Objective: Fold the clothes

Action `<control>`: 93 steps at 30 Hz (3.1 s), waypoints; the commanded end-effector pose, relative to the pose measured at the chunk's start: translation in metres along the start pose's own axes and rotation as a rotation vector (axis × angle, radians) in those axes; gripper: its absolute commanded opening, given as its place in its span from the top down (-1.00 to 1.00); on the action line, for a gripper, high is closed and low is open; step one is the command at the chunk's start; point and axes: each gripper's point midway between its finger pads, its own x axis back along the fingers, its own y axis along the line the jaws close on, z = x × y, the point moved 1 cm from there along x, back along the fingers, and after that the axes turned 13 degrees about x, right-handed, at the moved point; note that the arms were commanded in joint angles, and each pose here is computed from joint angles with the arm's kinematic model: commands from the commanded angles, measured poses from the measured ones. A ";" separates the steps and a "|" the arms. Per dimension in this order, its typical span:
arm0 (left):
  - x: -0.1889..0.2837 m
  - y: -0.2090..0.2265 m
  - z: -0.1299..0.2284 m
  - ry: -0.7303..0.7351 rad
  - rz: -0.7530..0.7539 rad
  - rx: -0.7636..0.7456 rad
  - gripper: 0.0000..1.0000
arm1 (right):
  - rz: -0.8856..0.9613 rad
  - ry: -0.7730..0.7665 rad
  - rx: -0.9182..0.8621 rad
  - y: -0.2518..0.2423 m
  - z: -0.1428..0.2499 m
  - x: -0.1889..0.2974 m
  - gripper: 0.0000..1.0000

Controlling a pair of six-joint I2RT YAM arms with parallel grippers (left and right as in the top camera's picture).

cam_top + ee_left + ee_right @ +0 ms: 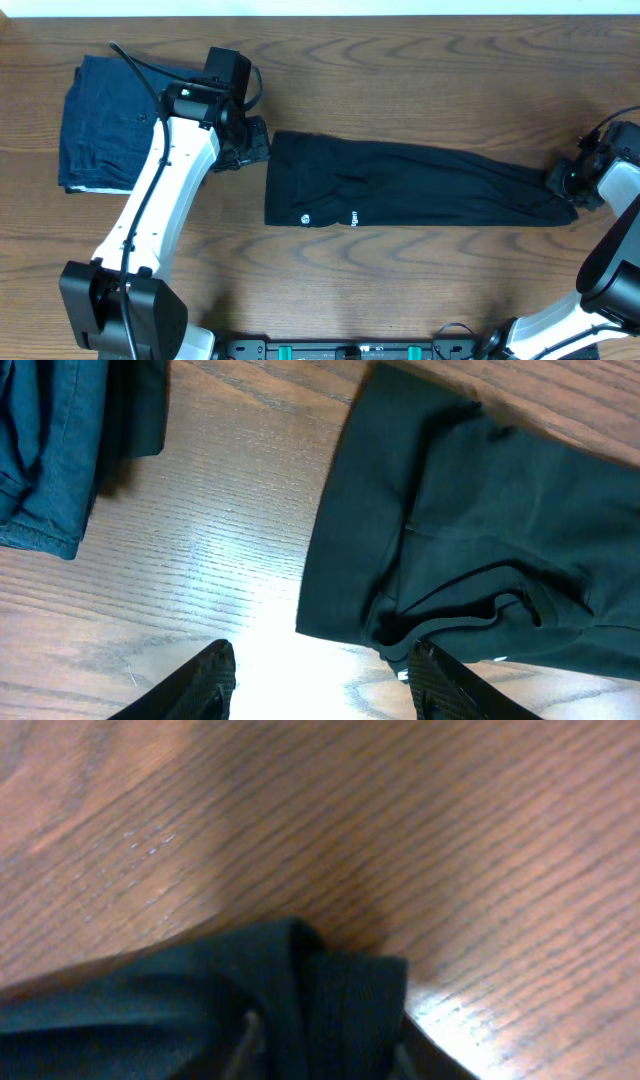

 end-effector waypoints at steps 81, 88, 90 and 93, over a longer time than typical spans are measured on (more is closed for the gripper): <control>-0.004 0.005 0.001 0.010 -0.020 0.019 -0.96 | -0.474 0.157 0.440 0.353 0.058 0.094 0.67; -0.004 0.005 0.001 0.010 -0.020 0.019 -0.96 | -0.698 0.085 0.717 0.384 0.065 0.116 0.24; -0.004 0.005 0.001 0.010 -0.020 0.019 -0.96 | -0.757 0.064 0.784 0.386 0.062 0.128 0.21; -0.004 0.005 0.001 0.010 -0.020 0.019 -0.96 | -0.742 0.049 0.751 0.375 0.046 0.140 0.22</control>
